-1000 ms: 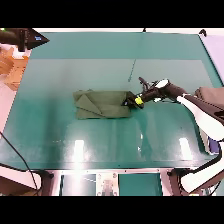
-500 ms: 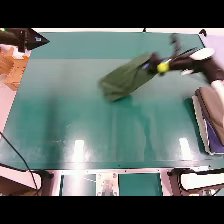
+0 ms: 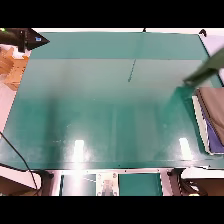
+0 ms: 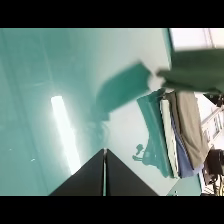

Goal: Fold the shirts.

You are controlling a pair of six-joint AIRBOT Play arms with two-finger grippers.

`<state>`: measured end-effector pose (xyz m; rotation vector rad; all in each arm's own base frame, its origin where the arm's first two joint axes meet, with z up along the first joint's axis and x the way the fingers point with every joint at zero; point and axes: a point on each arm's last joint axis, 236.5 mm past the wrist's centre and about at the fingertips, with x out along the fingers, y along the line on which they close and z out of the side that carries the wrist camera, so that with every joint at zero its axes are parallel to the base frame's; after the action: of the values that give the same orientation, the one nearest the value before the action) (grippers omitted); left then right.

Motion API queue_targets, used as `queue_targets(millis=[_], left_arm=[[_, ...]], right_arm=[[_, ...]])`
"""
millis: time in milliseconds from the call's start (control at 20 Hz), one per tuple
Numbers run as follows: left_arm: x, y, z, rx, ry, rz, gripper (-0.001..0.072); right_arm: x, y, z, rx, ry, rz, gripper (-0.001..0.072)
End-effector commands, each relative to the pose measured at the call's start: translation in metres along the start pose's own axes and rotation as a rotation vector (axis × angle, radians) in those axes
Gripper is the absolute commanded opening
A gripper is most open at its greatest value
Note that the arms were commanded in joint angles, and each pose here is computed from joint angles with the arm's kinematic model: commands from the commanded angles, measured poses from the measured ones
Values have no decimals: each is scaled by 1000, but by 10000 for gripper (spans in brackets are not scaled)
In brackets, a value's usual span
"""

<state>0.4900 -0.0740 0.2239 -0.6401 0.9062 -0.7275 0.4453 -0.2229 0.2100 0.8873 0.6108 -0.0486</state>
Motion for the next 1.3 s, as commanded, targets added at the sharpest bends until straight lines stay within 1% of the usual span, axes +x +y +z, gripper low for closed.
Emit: queue_targets(millis=[0, 100, 250, 450, 750, 800, 850, 900, 950, 1000, 1050, 1150, 1200, 1250], left_arm=[[0, 0, 0, -20, -2, 1, 25], [1, 0, 0, -28, -3, -6, 25], [1, 0, -2, -28, 6, -8, 26], [0, -2, -10, -28, 39, -12, 25], [0, -4, -23, -28, 96, -21, 25], [-1, -4, -24, -28, 100, -21, 25], [-1, -4, -23, -27, 97, -21, 25], [0, -4, -22, -27, 90, -20, 26], [0, -3, -20, -28, 84, -19, 25], [0, -3, -18, -27, 76, -18, 25], [0, -3, -17, -27, 71, -17, 26], [0, -5, -16, -27, 67, -25, 25], [0, -8, -14, -28, 60, -39, 25], [0, -11, -14, -27, 59, -49, 24]], right_arm=[[-62, -75, 11, 131, -34, -131, 13], [-89, -103, 6, 197, -40, -222, 13], [-118, -124, -16, 258, 12, -317, 13], [-154, -161, -59, 347, 86, -573, 13], [-177, -245, -183, 611, 376, -918, 14], [-180, -255, -198, 626, 415, -957, 15], [-177, -261, -211, 650, 444, -966, 39], [-172, -265, -220, 665, 460, -964, 298], [-169, -268, -225, 673, 478, -962, 624], [-167, -268, -224, 682, 478, -955, 634], [-163, -261, -219, 691, 466, -925, 632], [-142, -231, -181, 678, 367, -768, 615], [-128, -203, -152, 638, 306, -650, 411], [-116, -171, -124, 579, 253, -540, 127]])
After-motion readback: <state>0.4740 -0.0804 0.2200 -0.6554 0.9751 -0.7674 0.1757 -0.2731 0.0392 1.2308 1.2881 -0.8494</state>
